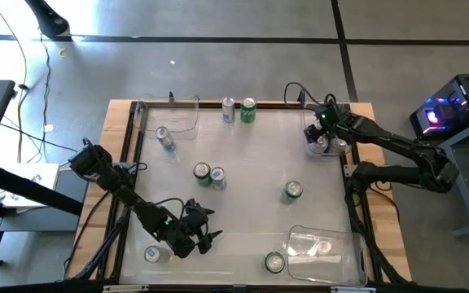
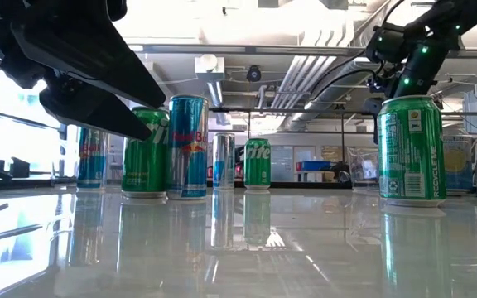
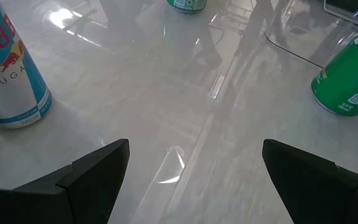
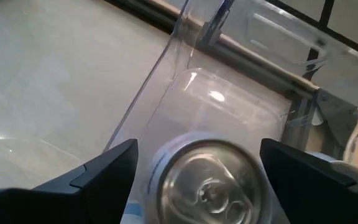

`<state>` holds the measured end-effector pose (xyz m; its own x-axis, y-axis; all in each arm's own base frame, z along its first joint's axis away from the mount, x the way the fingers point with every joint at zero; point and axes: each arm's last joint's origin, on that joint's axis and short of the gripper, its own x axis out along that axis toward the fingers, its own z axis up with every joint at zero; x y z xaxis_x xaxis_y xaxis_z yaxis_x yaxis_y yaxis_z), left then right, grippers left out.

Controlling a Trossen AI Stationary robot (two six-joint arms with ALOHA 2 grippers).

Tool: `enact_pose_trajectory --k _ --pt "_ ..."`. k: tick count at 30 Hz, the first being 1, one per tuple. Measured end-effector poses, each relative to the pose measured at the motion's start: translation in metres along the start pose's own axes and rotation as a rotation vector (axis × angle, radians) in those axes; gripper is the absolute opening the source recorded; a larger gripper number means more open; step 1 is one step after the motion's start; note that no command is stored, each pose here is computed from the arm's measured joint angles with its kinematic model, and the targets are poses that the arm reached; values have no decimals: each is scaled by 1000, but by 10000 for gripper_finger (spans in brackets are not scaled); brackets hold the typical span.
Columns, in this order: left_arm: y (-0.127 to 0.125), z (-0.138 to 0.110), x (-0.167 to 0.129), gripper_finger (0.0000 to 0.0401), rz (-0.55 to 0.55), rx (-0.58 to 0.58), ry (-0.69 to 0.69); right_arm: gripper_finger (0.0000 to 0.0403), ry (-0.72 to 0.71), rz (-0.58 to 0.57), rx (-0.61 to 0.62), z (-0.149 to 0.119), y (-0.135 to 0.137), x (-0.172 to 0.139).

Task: Sort soda cans
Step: Put the blue soda can into the top right transparent bin, then put the middle right green soda can into the bottom transparent bin

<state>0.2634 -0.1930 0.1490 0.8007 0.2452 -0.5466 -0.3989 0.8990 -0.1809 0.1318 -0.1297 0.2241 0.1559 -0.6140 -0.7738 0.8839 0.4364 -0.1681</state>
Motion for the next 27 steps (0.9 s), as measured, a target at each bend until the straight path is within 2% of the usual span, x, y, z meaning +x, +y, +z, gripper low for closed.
enact_pose_trajectory --k 7,11,15,21,27 --pt "0 0 0 365 0 0 0 334 -49 12 20 20 -4 -22" --pt "0 0 0 365 0 -11 0 334 -140 71 -16 29 4 -41" --pt "0 0 0 365 1 -91 0 334 -286 202 -65 26 21 -68" --pt "5 6 7 365 28 -121 -8 335 -488 432 -120 12 46 -112" --pt "19 21 24 365 77 -109 -13 335 -648 737 -285 -25 90 -122"
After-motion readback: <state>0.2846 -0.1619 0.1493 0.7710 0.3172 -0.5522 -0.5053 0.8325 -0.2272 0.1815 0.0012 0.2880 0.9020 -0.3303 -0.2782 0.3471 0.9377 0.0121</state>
